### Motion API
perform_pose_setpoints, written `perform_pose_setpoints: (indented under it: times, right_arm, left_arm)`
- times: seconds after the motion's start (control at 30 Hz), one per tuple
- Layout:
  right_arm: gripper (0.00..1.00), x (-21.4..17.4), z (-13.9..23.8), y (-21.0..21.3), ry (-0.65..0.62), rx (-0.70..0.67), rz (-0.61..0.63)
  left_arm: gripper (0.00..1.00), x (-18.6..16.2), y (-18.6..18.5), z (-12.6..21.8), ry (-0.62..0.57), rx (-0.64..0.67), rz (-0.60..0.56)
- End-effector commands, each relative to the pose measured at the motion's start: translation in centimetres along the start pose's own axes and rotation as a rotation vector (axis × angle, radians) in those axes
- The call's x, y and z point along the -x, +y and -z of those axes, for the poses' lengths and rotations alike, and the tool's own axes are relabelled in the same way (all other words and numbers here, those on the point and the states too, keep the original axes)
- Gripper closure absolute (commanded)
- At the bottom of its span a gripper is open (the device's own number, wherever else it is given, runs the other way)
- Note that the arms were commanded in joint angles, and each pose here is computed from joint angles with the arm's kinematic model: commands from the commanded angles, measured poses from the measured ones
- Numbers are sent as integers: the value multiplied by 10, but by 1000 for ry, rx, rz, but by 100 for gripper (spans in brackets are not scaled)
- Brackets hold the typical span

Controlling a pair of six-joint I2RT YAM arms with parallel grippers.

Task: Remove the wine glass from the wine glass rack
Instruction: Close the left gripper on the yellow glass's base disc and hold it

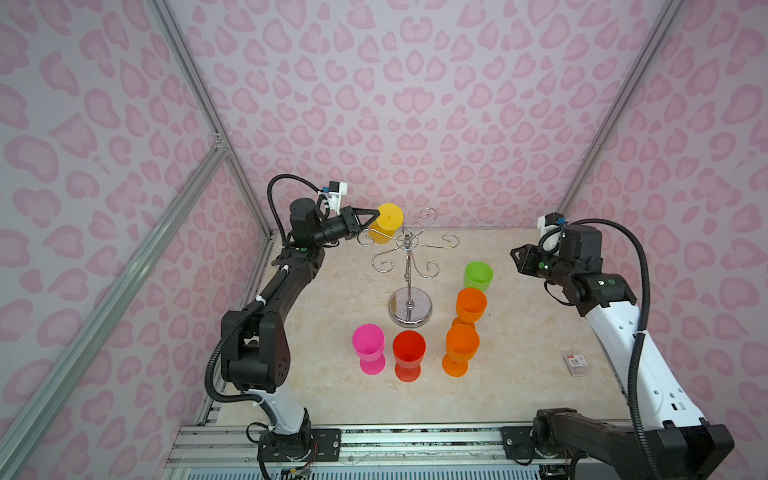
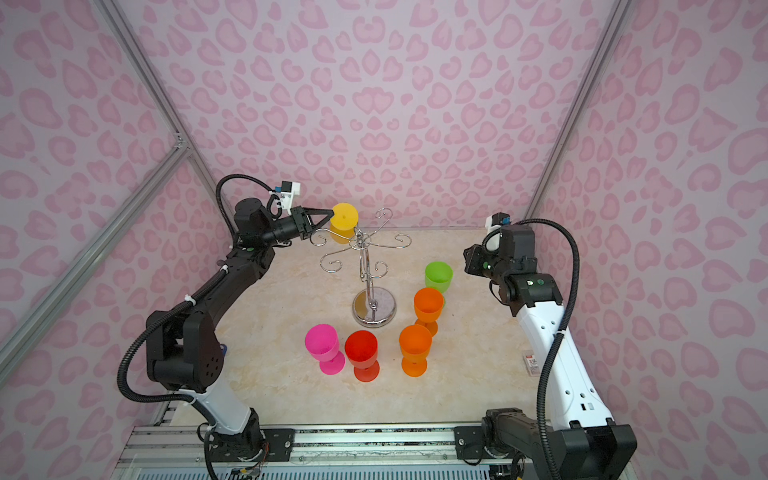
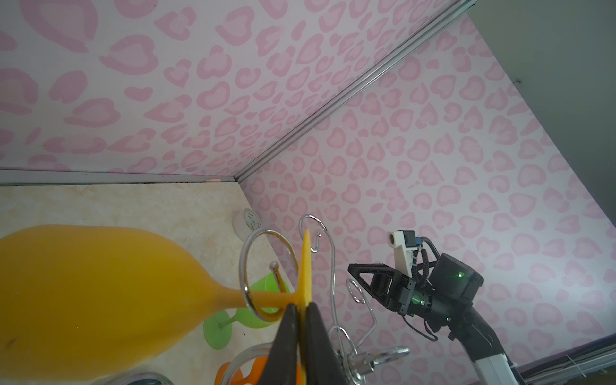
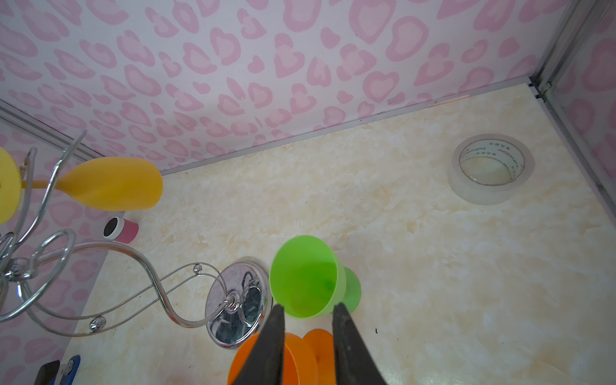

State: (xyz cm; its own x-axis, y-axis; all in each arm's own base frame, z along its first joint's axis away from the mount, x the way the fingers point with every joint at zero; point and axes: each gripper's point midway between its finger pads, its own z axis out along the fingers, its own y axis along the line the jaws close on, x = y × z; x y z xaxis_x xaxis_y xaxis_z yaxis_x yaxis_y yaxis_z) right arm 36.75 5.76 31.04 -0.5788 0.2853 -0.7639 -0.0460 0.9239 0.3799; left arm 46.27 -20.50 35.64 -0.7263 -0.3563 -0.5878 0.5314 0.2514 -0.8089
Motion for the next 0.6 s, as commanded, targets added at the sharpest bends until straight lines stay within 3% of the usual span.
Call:
perform_pose_setpoints:
  times: [0.0, 0.57]
  right_arm:
    - [74, 5, -1, 2, -18, 15, -5]
    - [74, 7, -1, 6, -22, 33, -6]
  left_arm:
    - [91, -10, 15, 1, 23, 44, 30]
    - [98, 1, -7, 5, -8, 28, 5]
